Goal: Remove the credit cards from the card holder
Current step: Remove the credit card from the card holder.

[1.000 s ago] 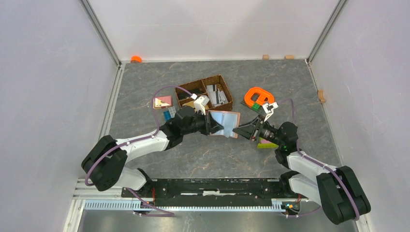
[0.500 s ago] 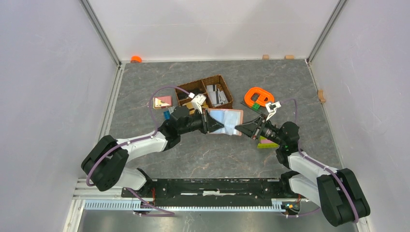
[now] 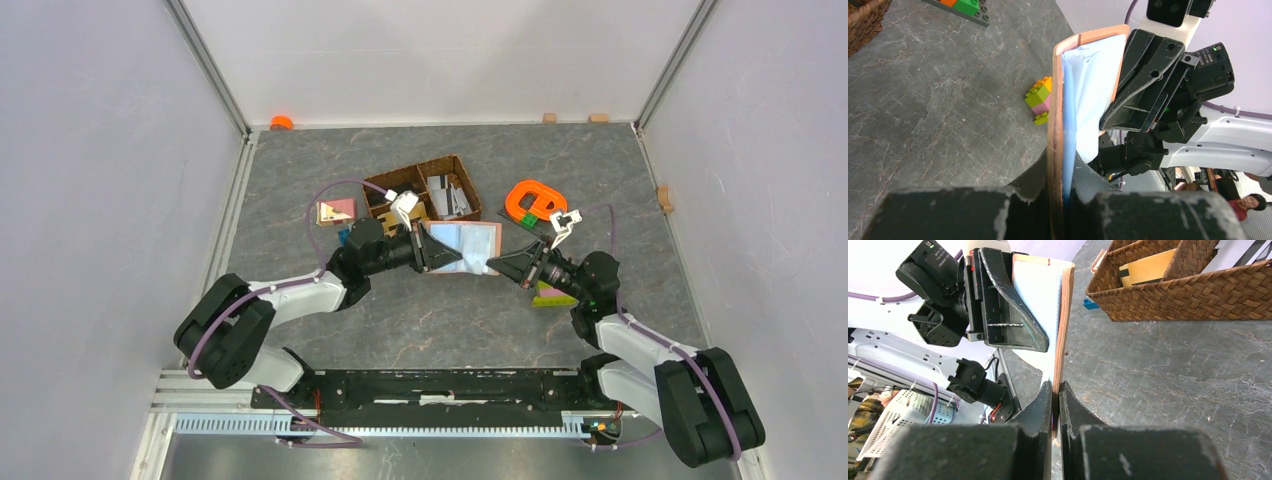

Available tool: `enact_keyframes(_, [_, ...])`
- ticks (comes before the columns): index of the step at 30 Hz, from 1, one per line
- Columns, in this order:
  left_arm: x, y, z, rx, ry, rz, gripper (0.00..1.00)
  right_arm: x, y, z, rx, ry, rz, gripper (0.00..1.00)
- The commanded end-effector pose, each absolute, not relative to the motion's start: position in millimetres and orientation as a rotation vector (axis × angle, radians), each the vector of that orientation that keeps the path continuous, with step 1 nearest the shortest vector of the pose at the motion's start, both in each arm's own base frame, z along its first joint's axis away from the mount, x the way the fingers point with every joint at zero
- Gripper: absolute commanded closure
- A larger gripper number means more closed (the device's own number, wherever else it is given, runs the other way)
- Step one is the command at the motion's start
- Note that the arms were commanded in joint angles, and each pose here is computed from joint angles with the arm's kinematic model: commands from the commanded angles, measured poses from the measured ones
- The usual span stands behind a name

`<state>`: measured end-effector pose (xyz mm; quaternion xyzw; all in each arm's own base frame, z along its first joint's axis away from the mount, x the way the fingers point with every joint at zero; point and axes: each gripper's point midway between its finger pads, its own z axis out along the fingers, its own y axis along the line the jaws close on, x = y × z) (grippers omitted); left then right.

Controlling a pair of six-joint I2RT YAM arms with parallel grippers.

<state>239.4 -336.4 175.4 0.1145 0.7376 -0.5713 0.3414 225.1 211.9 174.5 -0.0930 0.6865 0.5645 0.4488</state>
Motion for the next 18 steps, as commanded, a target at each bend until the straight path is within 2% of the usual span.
enact_keyframes(1, [232.3,-343.2,202.3,0.345,1.813,-1.586,0.98,228.1,214.8,189.8,-0.276,1.635,1.398,0.93])
enact_keyframes(18, [213.7,-359.0,209.9,0.497,1.788,-1.56,0.98,227.6,221.9,184.5,-0.296,1.662,1.412,0.9])
